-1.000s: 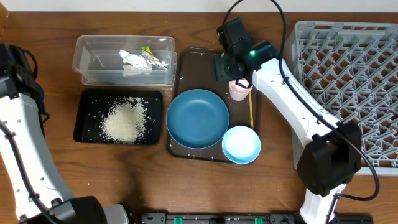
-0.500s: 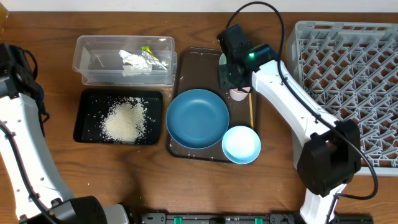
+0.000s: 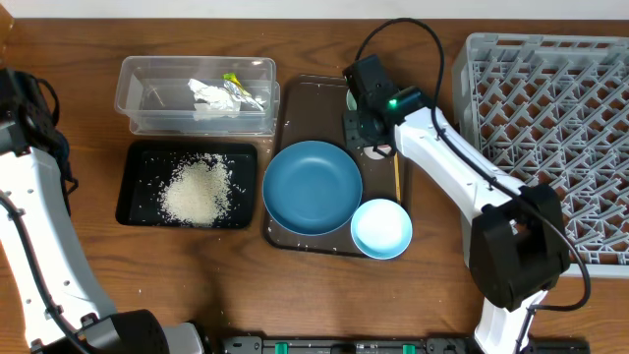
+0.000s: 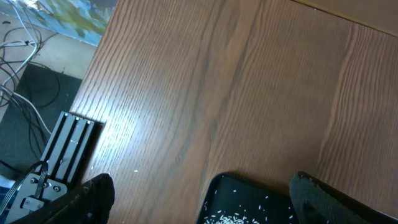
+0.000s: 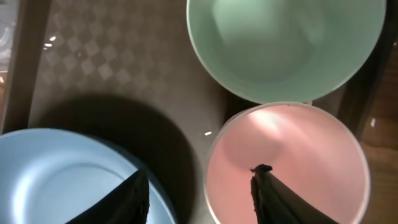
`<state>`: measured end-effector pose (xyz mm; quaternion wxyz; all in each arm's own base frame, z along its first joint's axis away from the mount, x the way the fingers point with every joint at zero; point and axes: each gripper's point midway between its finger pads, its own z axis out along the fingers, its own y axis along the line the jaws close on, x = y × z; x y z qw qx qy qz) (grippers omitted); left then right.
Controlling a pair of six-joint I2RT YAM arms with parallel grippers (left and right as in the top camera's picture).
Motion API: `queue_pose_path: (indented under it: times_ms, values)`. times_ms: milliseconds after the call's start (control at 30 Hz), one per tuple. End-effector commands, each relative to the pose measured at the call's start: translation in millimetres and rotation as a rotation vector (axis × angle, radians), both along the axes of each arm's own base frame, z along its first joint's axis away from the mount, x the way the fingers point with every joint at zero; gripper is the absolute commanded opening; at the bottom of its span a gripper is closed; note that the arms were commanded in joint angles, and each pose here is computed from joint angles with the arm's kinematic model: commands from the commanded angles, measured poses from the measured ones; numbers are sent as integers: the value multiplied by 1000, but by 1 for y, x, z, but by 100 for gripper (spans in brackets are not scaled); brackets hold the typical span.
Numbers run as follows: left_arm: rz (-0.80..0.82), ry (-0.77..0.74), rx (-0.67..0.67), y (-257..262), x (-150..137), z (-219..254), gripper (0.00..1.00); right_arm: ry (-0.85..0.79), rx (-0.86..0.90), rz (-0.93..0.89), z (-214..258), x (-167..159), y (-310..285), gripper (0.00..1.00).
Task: Sort waste into correct bins and load items into the dishwasher rack
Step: 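Lower the right gripper into the pink cup and grip its rim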
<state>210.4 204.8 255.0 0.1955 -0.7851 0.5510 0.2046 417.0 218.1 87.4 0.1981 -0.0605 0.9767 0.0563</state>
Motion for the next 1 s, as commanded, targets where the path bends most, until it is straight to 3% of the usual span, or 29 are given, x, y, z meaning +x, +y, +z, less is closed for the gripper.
queue_pose_path:
  times_ms: [0,333,467,967]
  values:
    - [19,-9,11,1,-3,3,92,7,-23,-36,-11,0,-13,48]
    - [19,-9,11,1,-3,3,92,-7,-14,-33,-11,2,-10,33]
    - [19,-9,11,1,-3,3,92,-10,-12,-32,-11,3,-9,20]
    - [19,-9,11,1,-3,3,92,-1,-23,-18,-15,-5,-2,23]
